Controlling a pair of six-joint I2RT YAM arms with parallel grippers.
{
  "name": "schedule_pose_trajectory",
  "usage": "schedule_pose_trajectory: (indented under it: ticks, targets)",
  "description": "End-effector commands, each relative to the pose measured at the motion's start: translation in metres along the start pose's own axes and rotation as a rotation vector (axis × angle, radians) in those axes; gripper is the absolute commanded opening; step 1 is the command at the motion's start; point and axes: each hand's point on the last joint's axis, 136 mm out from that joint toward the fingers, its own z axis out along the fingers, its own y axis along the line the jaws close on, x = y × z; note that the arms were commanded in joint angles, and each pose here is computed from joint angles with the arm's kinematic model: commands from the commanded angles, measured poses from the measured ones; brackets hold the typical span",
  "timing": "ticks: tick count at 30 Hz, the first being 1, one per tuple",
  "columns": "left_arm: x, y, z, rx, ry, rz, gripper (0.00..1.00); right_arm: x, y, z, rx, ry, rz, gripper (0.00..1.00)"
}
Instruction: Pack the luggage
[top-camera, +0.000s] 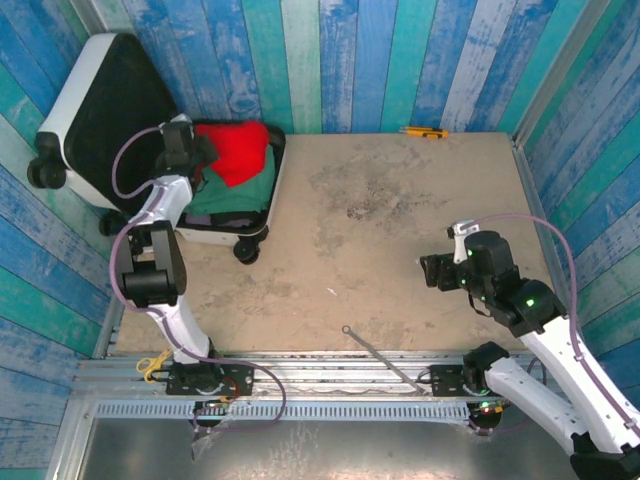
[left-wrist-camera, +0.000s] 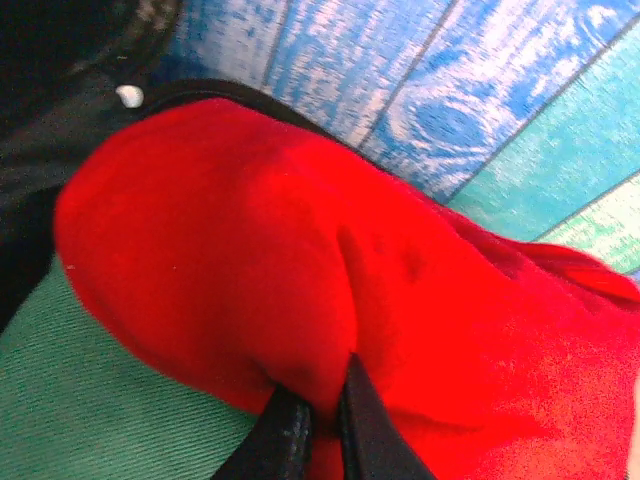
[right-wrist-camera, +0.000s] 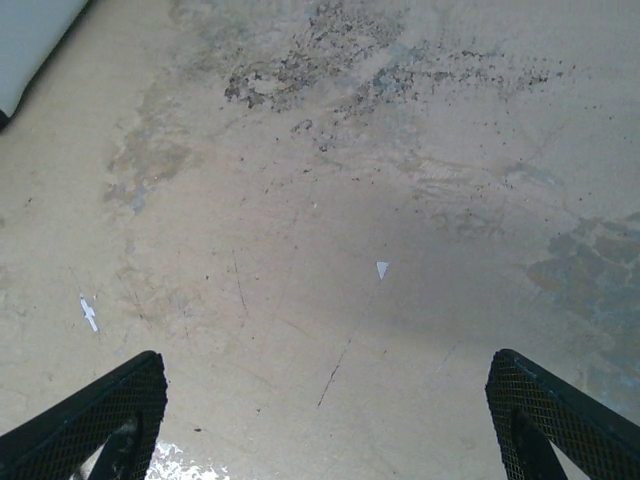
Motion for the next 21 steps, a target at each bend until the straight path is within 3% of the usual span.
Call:
schedule_pose_trajectory:
  ticks: [1, 2, 3, 5, 14, 21]
  targets:
    - [-0.046, 0.014, -0.045, -0.047, -0.16, -0.055, 0.12, 0.002, -0.001, 0.001, -0.004, -0.01, -0.009, 0.86]
    - [-0.045, 0.021, -0.05, -0.057, -0.168, -0.068, 0.31, 0.002, 0.0, 0.0, -0.008, -0.013, -0.01, 0.86]
    - [-0.044, 0.027, -0.054, -0.07, -0.172, -0.081, 0.57, 0.002, 0.001, 0.0, -0.012, -0.013, -0.012, 0.86]
    - [-0.042, 0.033, -0.064, -0.079, -0.178, -0.105, 0.94, 0.001, 0.001, -0.001, -0.018, -0.018, -0.015, 0.86]
    - [-0.04, 0.016, -0.11, 0.026, -0.195, -0.216, 0.94, 0.0, 0.003, -0.005, -0.031, -0.04, -0.013, 0.88]
    - [-0.034, 0.038, -0.087, -0.052, -0.054, -0.471, 0.94, 0.001, 0.004, -0.003, -0.036, -0.028, -0.014, 0.89]
